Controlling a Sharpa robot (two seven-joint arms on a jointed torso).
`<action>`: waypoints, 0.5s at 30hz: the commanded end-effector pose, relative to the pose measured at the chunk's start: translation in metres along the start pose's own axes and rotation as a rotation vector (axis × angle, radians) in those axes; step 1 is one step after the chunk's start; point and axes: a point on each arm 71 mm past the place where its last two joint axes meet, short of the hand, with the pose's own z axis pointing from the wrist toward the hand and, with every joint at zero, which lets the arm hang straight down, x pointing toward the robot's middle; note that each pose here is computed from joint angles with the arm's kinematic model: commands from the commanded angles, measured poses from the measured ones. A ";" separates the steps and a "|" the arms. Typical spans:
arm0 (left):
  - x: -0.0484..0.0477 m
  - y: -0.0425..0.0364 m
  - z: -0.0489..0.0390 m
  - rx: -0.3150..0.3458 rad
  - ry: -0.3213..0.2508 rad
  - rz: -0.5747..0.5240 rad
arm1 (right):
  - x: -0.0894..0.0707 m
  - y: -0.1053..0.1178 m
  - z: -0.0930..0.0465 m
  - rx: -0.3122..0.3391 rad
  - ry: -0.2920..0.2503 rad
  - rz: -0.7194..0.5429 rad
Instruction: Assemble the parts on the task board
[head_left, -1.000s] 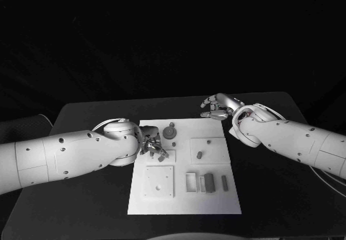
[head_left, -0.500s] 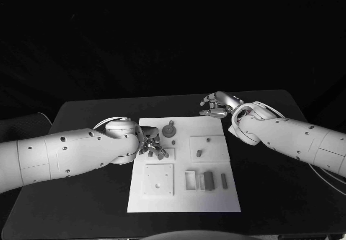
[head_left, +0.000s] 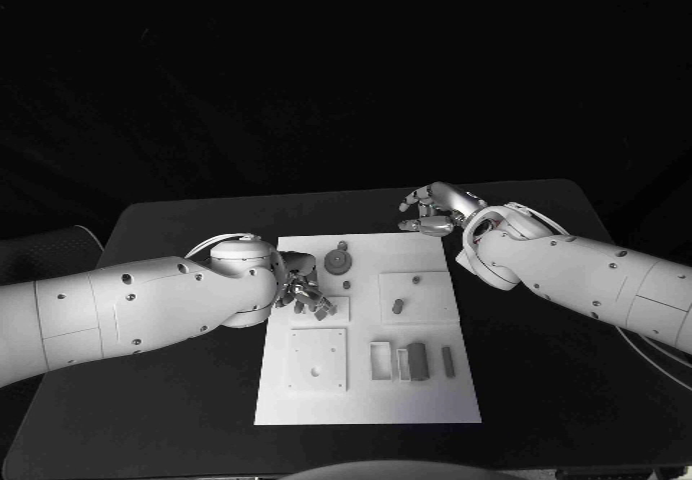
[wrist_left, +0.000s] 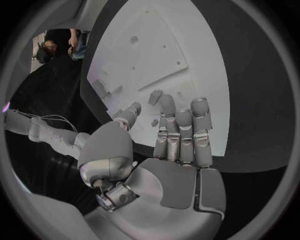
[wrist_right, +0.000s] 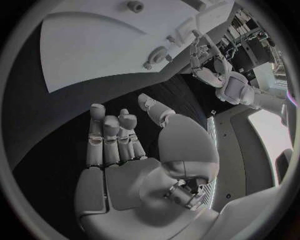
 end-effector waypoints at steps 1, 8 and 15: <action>0.0006 -0.0028 0.0011 0.006 0.013 0.019 | 0.001 0.001 0.000 -0.008 0.011 -0.001; 0.0012 -0.0040 0.0029 0.011 0.023 0.019 | 0.003 0.003 0.001 -0.011 0.013 0.001; 0.0026 -0.0055 0.0033 0.016 0.035 0.021 | 0.002 0.003 0.001 -0.010 0.013 0.000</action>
